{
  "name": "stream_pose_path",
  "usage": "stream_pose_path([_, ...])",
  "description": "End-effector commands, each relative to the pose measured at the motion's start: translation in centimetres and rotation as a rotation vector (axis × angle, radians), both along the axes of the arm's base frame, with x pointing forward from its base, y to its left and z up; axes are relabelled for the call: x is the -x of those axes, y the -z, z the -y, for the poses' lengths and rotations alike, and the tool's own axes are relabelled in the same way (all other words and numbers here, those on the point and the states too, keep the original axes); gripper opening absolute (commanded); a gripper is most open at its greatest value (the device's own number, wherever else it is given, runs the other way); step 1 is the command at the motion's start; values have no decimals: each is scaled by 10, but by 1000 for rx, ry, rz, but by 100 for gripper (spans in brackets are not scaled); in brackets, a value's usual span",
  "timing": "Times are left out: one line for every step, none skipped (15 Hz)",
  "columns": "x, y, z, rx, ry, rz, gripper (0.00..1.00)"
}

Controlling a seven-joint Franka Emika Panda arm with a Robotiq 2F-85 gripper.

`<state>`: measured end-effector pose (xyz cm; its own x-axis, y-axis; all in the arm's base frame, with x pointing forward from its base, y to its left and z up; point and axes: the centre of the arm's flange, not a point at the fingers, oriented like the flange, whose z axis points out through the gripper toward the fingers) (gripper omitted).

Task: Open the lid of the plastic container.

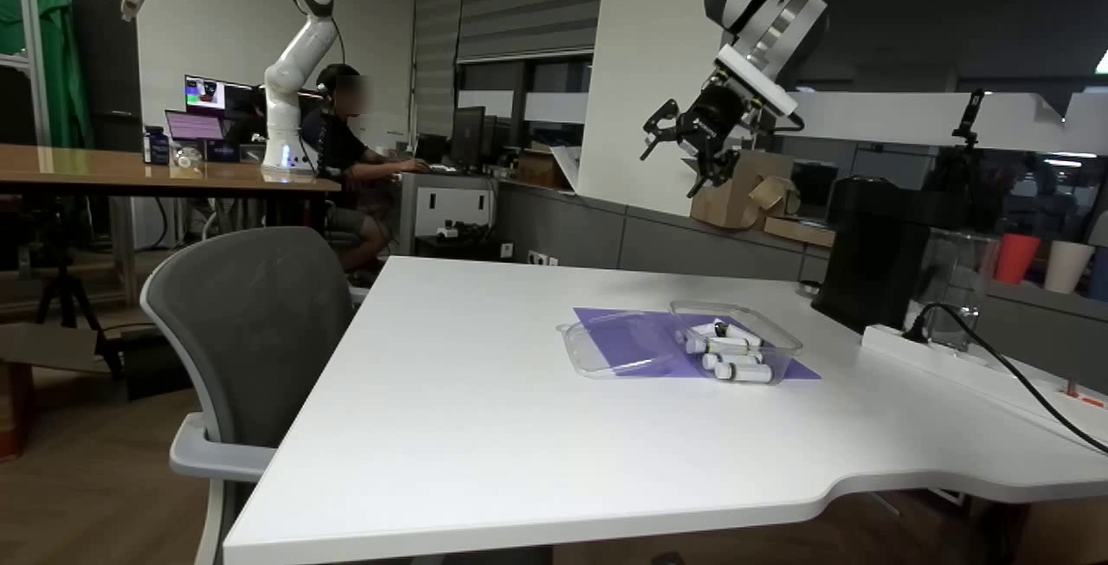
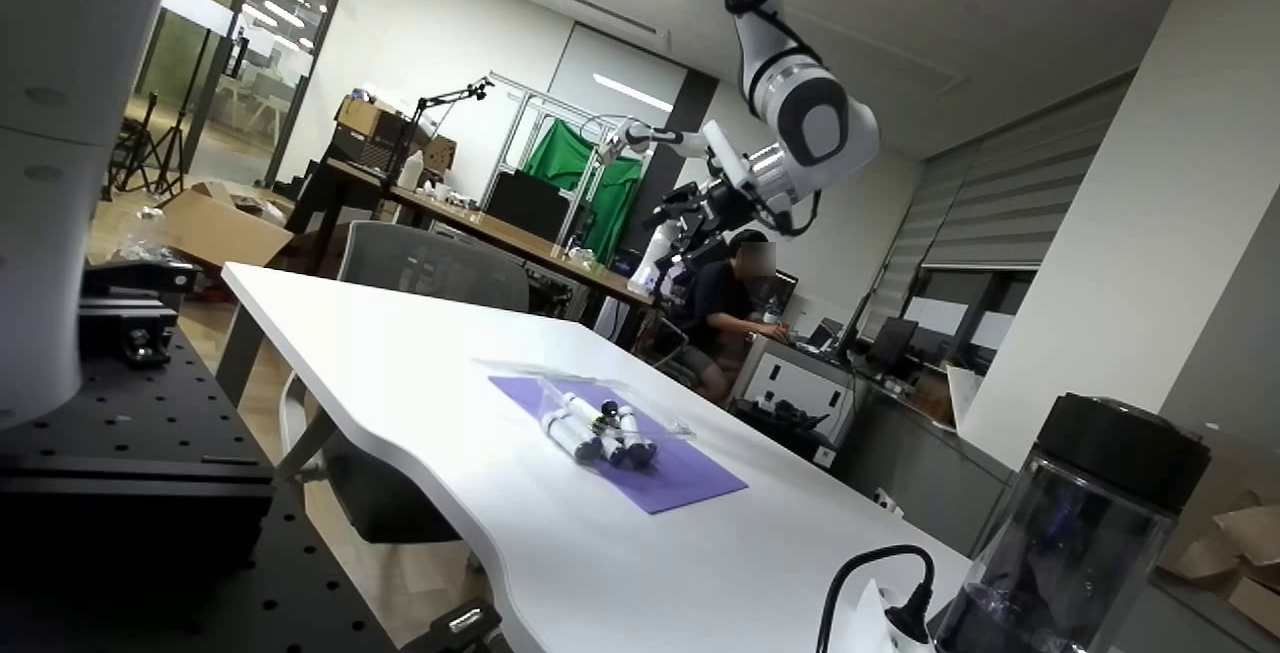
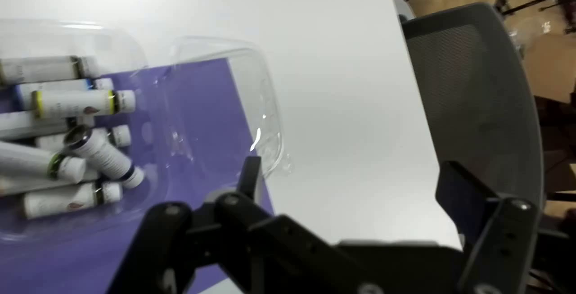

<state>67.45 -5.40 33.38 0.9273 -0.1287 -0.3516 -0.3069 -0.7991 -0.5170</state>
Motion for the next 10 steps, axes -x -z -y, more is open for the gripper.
stream_pose_path([-4, -54, 36, 197, 1, 61, 100])
stream_pose_path([-3, -65, 46, 251, -1, 89, 100])
stream_pose_path([-1, -75, 55, 304, -1, 119, 100])
stream_pose_path([1, -83, 63, 358, 6, 148, 100])
stream_pose_path([2, -91, 71, 413, 13, 171, 100])
stream_pose_path([2, -95, 77, 469, 17, 190, 100])
stream_pose_path([-1, -84, 73, 381, -15, 177, 100])
stream_pose_path([-2, -90, 78, 415, -13, 194, 100])
stream_pose_path([-2, -92, 80, 428, -12, 201, 100])
stream_pose_path([-2, -93, 81, 435, -12, 203, 100])
